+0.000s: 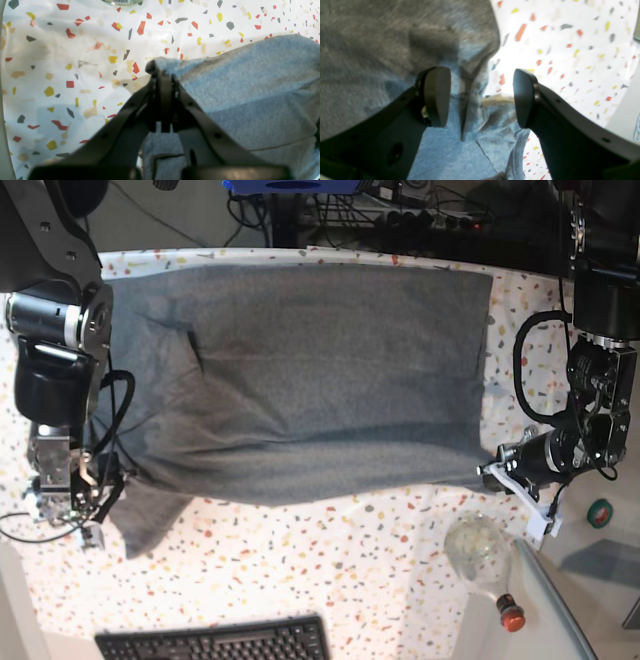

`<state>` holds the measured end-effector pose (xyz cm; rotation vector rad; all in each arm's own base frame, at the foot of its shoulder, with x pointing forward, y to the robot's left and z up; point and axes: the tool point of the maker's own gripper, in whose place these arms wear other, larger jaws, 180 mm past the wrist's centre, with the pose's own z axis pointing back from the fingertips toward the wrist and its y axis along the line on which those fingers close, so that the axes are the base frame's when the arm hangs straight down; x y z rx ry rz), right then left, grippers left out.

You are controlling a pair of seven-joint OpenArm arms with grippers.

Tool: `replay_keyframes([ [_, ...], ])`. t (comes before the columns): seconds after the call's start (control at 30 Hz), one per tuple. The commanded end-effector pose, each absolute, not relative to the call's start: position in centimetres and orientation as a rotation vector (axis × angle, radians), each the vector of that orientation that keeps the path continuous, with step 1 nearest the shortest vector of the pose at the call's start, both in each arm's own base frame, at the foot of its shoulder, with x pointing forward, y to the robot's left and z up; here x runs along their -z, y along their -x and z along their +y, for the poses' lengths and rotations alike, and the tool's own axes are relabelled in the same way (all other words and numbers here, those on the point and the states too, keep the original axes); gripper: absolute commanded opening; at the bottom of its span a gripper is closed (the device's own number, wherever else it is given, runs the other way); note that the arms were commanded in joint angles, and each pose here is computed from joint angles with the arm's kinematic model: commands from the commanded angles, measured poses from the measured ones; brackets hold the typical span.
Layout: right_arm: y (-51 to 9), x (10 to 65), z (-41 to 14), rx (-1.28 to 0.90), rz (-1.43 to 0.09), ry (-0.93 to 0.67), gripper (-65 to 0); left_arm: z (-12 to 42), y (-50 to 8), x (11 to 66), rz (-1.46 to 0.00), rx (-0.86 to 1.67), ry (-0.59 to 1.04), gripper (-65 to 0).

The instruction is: Layout the t-shirt on the table in an organized manner, then fold the t-shirt properly

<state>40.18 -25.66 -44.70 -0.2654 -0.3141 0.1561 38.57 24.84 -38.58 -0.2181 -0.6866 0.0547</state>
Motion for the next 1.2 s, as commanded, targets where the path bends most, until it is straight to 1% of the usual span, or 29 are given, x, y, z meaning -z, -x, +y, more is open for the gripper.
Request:
replay_keyframes([
  [0.0,-42.0,42.7,-26.6,-0.149,-0.366,0.289,-27.9,25.5,-39.9,36.7,-0.744,-0.049,0.210,-65.0],
  [0.17,-41.3,43.7,-26.7,-0.153,-0.335,0.280,-27.9,25.6,-39.9,36.7,-0.744,-0.049,0.209,-65.0],
  [0.33,-41.3,43.7,-26.7,-0.152,-0.337,0.278,-28.2,25.5,-39.9,36.7,-0.744,-0.049,0.210,-65.0],
  [0.37,-41.3,43.7,-26.7,-0.152,-0.337,0.278,-28.5,25.5,-39.9,36.7,-0.744,-0.049,0.210,-65.0],
  [0.4,-41.3,43.7,-26.7,-0.152,-0.337,0.278,-30.5,25.5,-39.9,36.7,-0.744,-0.049,0.210,-65.0],
  [0.43,-41.3,43.7,-26.7,-0.152,-0.337,0.278,-34.8,25.5,-39.9,36.7,-0.744,-0.049,0.210,-65.0],
  [0.47,-41.3,43.7,-26.6,-0.151,-0.337,0.276,-40.7,25.5,-39.9,36.7,-0.744,-0.049,0.210,-65.0],
  [0.53,-41.3,43.7,-26.7,-0.149,-0.337,0.276,-55.1,25.5,-39.9,36.7,-0.744,-0.049,0.210,-65.0],
  [0.57,-41.3,43.7,-26.7,-0.147,-0.337,0.275,-60.8,25.5,-39.9,36.7,-0.744,-0.049,0.210,-65.0],
  [0.6,-41.2,43.8,-26.8,-0.131,-0.339,0.269,-65.0,25.5,-39.9,36.7,-0.744,-0.049,0.210,-65.0],
  [0.7,-40.8,43.9,-27.4,-0.079,-0.341,0.246,-65.0,25.6,-39.9,36.7,-0.744,-0.049,0.209,-65.0],
  [0.87,-40.8,43.9,-27.5,-0.072,-0.344,0.244,-65.0,25.6,-39.9,36.7,-0.744,-0.049,0.209,-65.0],
  [1.17,-42.4,43.3,-27.2,-0.088,-0.436,0.241,-65.0,25.5,-40.0,36.5,-0.750,-0.050,0.212,-65.0],
])
